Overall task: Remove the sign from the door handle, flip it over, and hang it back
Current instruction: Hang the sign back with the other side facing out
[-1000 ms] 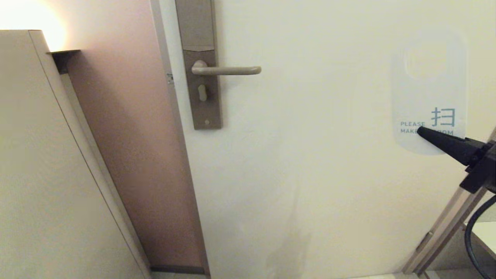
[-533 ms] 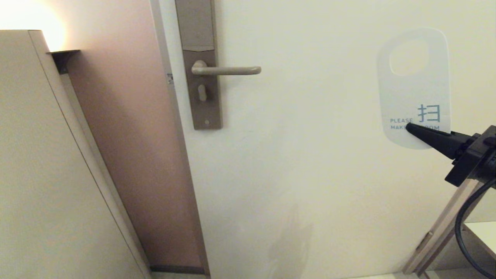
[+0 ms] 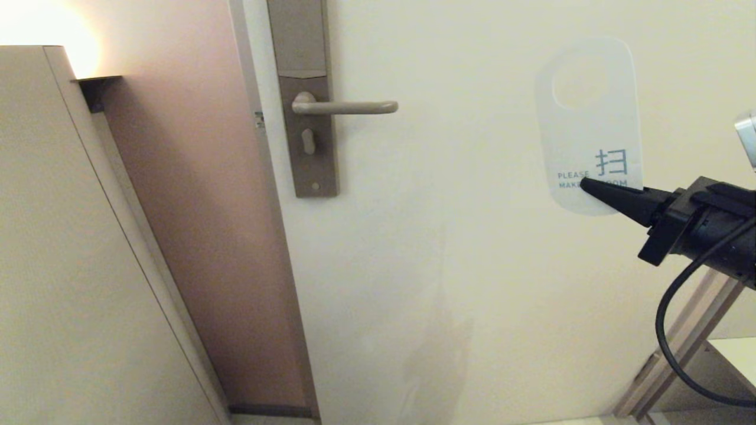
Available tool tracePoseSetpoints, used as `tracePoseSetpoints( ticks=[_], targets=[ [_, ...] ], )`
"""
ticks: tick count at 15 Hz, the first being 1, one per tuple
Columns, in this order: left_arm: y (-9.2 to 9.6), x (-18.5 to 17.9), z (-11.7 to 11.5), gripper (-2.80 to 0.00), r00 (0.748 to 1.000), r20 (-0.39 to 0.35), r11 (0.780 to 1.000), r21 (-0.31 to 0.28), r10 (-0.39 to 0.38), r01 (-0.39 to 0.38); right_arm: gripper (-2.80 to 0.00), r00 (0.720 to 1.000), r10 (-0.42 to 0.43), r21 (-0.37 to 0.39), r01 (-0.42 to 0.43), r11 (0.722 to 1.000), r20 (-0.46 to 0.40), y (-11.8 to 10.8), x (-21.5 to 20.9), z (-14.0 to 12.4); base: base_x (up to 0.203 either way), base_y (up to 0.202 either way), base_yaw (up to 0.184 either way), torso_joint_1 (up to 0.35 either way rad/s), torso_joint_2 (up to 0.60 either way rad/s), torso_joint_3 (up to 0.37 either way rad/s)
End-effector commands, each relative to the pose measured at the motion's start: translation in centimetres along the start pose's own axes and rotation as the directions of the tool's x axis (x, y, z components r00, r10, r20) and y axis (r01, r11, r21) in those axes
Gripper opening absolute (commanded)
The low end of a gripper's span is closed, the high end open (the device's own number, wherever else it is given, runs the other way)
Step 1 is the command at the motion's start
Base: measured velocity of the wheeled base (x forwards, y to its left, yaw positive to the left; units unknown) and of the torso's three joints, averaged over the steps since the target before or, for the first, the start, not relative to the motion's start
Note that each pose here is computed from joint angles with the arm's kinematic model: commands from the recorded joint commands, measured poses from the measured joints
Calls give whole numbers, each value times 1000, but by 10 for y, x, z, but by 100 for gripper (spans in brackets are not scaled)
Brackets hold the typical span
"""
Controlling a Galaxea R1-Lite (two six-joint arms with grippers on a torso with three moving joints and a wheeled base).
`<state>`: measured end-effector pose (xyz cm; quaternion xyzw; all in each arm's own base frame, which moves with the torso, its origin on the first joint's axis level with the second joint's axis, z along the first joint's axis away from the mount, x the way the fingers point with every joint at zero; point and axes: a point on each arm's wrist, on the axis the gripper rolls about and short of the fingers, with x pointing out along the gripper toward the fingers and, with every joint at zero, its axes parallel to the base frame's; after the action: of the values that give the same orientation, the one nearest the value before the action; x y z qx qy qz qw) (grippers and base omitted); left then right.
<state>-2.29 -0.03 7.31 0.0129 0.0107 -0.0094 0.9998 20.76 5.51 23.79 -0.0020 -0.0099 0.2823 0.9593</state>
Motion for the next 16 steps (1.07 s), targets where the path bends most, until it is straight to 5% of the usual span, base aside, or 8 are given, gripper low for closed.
tracePoseSetpoints(
  ticks=[1,16],
  targets=[
    [0,0,0,-280,1000,-1,1000,0,0,0,-280,1000,7,2,-7,1000,-3,-5,18,2,0,0,0,0,0,0],
    [0,0,0,-280,1000,-1,1000,0,-1,1,-280,984,175,-15,-175,985,21,25,79,5,0,0,0,0,0,0]
  ],
)
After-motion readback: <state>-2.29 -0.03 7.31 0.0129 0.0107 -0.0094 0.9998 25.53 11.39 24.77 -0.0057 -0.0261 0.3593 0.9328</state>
